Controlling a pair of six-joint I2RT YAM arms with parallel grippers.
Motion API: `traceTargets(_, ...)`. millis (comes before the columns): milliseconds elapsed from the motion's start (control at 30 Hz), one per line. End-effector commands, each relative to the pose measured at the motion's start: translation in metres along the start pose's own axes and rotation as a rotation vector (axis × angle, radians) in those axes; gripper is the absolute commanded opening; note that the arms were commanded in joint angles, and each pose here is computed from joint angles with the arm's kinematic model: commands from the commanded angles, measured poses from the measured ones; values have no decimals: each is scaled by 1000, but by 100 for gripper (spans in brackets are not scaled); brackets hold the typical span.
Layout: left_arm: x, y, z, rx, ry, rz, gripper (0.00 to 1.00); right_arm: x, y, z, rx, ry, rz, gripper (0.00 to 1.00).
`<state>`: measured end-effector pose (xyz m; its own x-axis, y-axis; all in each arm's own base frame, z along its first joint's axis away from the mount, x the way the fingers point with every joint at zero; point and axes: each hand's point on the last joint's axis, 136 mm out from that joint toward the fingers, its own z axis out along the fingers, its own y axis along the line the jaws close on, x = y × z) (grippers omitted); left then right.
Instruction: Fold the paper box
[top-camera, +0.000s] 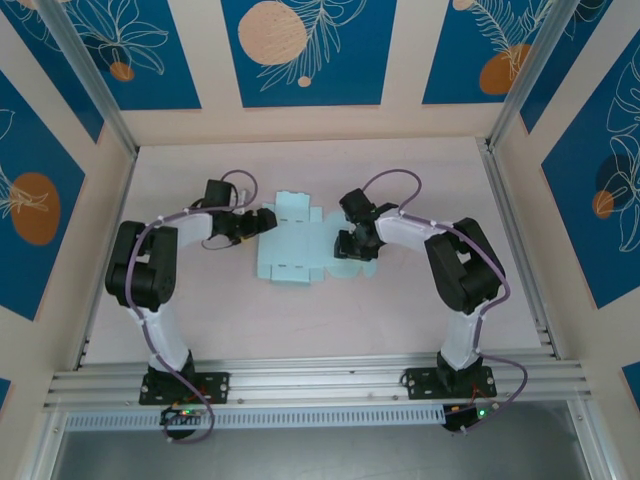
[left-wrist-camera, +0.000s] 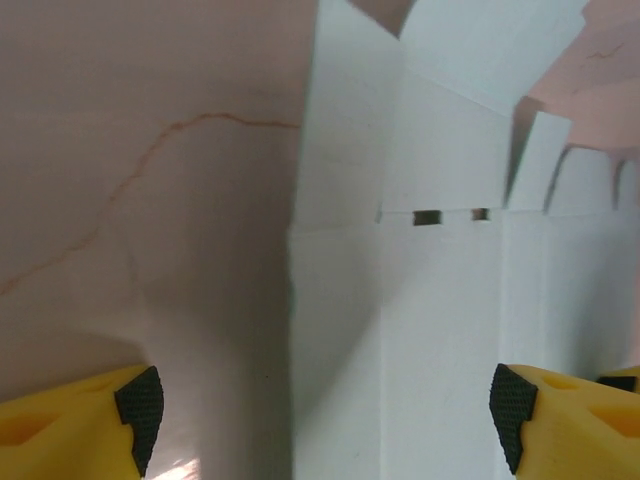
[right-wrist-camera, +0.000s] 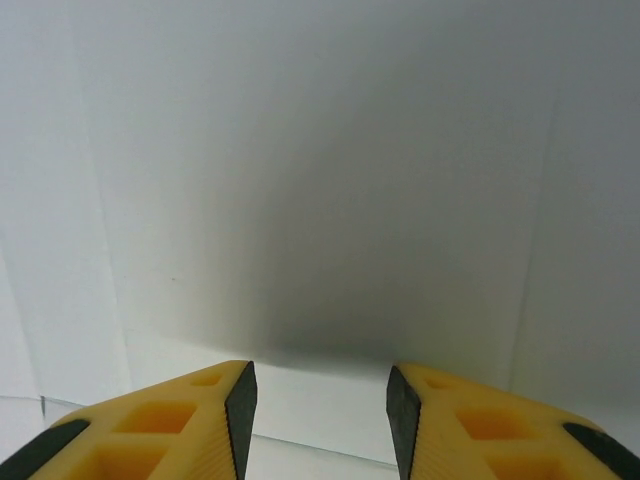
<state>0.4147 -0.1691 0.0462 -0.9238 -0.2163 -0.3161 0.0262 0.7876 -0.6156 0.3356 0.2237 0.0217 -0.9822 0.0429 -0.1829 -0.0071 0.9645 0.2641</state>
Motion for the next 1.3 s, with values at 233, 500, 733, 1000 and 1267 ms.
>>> traceTargets(233, 7, -55, 4, 212, 25, -9, 68, -3, 26, 7, -105, 48, -28, 43)
traceTargets(500, -3, -63, -11, 171, 10, 95, 35, -10, 31, -1, -131, 35, -41, 43)
traceTargets(733, -15, -82, -31, 121, 69, 351, 26, -30, 49, -57, -197, -108, -191, 50)
traceTargets(1000, -9, -110, -45, 195, 221, 616, 24, -85, 76, -146, -338, -412, -508, 73)
traceTargets(1267, -2, -131, -63, 245, 283, 765, 24, -131, 83, -218, -544, -605, -685, 86)
